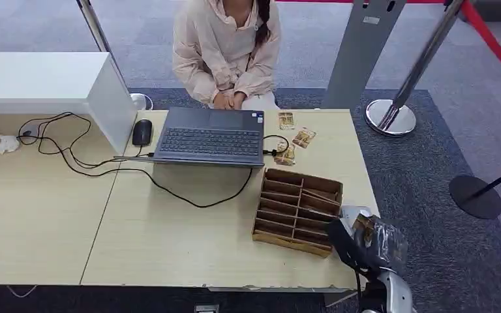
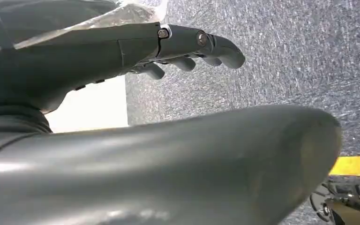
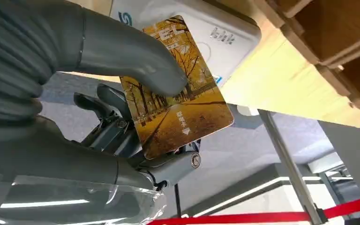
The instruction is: Pass the card to the sensor for recognition and then transmit it.
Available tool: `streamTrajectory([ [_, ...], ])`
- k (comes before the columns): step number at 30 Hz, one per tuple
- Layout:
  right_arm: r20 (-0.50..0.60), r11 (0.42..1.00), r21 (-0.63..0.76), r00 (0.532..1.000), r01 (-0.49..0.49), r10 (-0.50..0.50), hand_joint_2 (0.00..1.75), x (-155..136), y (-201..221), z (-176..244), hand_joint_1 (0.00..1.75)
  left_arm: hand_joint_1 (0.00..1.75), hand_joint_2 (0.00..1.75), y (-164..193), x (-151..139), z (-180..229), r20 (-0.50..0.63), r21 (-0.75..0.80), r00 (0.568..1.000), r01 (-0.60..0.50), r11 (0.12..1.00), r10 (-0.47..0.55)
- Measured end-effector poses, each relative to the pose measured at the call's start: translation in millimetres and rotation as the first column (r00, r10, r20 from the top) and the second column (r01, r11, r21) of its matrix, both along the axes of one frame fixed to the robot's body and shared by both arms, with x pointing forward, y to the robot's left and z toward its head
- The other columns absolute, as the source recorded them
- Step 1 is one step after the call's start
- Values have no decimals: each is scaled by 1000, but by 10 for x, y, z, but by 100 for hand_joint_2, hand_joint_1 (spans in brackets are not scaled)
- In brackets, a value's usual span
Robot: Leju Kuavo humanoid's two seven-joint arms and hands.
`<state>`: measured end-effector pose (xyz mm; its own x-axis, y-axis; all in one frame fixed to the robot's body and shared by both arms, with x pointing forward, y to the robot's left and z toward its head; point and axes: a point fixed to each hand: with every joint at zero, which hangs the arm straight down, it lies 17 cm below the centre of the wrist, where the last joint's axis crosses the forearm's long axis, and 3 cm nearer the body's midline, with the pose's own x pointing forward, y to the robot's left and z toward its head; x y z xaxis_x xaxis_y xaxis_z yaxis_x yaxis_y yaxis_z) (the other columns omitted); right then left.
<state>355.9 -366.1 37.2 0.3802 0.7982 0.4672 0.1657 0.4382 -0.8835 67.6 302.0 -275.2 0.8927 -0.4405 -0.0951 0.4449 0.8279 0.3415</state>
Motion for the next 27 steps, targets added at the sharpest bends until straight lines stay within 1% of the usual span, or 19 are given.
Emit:
streamTrajectory([
  [8,-28,999,28,999,24,-23,175,-11,-49,-99,175,0,0,-2,6,-1,3,-2,1000,-4,1000,4],
  [19,-29,999,17,999,30,-30,175,-4,-80,-116,175,0,0,-1,14,0,7,-3,1000,-10,1000,10],
  [25,10,999,-26,1000,26,-26,175,24,-107,8,175,0,0,1,7,0,4,-2,1000,-10,1000,10],
  [27,41,999,-46,999,25,-23,175,42,-114,118,175,0,0,5,4,0,3,-1,1000,-10,1000,10],
])
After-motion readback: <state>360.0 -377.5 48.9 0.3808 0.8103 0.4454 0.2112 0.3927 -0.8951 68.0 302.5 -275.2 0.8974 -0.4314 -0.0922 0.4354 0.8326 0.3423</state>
